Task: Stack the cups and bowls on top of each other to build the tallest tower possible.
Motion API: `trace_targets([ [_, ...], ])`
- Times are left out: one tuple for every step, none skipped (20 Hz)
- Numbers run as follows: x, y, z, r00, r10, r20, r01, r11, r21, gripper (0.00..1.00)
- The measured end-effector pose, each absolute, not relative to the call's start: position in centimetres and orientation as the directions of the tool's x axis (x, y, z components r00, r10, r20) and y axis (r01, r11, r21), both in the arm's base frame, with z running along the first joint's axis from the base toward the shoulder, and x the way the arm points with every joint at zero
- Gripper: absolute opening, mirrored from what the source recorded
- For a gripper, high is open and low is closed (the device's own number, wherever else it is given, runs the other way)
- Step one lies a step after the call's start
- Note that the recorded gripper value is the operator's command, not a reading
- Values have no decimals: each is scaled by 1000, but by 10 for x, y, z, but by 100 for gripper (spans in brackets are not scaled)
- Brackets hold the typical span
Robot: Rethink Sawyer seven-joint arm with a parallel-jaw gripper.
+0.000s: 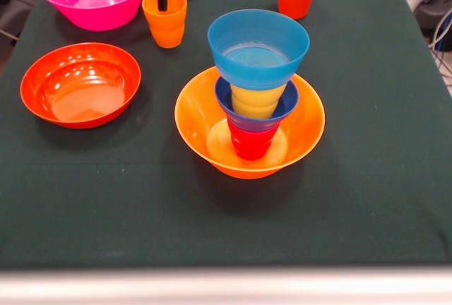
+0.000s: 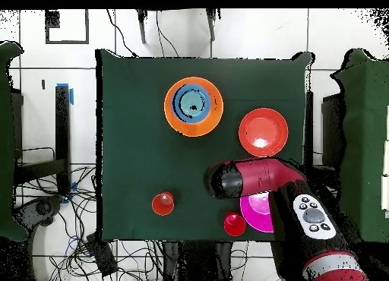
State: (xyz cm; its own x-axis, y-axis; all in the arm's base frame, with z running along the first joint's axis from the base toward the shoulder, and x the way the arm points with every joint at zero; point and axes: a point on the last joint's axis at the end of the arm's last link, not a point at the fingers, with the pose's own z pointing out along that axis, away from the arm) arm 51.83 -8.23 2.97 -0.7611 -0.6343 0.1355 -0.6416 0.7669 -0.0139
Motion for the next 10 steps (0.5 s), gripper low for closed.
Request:
trace_targets([
  [519, -84, 31, -779, -614, 131, -620, 785, -6, 100],
  [519, -85, 33, -790, -599, 127, -604, 797, -1, 100],
  [519, -86, 33, -797, -591, 126, -596, 803, 2, 100],
  [520, -89, 35, -812, -571, 122, -575, 818, 7, 100],
  [520, -92, 36, -825, -552, 118, -555, 832, 13, 100],
  [520, -95, 37, -837, -535, 116, -537, 843, 17, 100],
  [520, -99, 38, -847, -519, 114, -520, 854, 21, 100],
  [520, -102, 39, -852, -511, 113, -511, 859, 23, 100],
  [520, -105, 40, -860, -498, 113, -499, 866, 23, 100],
  [520, -107, 40, -863, -493, 113, -493, 870, 24, 100],
])
